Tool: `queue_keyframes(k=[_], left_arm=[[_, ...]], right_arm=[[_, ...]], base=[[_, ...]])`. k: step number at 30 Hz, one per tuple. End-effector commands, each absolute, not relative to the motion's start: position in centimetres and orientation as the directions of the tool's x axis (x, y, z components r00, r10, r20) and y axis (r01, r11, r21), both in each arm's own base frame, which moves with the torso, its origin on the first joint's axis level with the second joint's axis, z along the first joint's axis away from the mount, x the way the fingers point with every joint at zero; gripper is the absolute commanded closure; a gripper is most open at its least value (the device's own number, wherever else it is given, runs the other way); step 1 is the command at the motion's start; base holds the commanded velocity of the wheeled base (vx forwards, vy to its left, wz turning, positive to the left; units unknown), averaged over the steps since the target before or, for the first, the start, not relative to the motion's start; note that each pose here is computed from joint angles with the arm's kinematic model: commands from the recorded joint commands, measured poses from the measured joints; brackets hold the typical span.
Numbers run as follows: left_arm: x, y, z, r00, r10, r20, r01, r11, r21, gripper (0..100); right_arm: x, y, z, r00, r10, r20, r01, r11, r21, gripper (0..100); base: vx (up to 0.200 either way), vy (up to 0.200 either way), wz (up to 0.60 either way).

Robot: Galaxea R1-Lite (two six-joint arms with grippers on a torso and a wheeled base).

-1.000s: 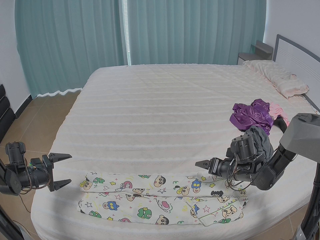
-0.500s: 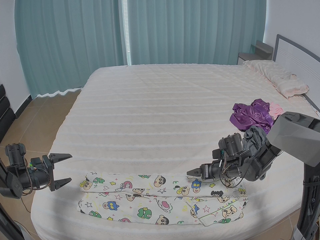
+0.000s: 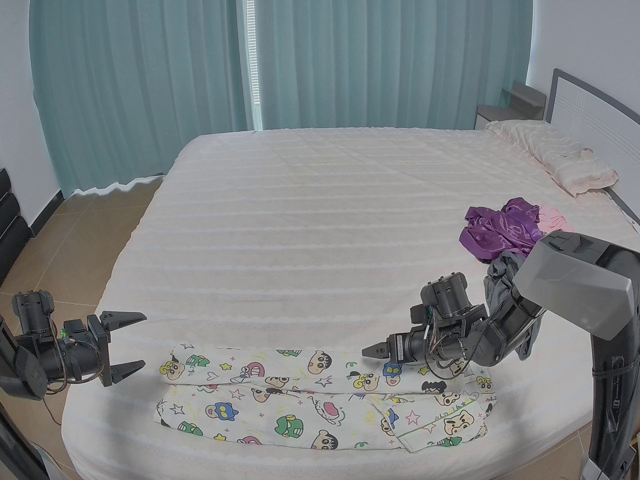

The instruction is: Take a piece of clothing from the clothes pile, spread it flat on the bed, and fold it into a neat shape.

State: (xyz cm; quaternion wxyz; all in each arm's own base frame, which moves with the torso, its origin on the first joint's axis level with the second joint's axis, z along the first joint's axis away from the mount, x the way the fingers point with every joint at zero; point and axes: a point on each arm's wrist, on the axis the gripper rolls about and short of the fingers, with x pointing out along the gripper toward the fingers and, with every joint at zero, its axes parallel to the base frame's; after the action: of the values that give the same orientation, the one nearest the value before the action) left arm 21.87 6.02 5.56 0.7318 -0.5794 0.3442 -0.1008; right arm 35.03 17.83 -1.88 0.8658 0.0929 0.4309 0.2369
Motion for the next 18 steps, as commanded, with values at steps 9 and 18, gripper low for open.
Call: queue_keyframes(k=[9,18], left_arm=[[21.9,6.1,5.3,0.740,-0.547,-0.391,-0.259,0.305,-0.916,0],[21.9,6.1,5.3,0.741,-0.545,-0.392,-0.260,0.305,-0.916,0]], right_arm=[[35.1,17.9,-2.1,0.532,0.466,-0.707,-0.321,0.884,0.341,100],[34.4,18.2,-1.1,0.547,0.464,-0.697,-0.328,0.884,0.332,100]], base=[[0.000,0.000,0.00],[0.000,0.000,0.00]])
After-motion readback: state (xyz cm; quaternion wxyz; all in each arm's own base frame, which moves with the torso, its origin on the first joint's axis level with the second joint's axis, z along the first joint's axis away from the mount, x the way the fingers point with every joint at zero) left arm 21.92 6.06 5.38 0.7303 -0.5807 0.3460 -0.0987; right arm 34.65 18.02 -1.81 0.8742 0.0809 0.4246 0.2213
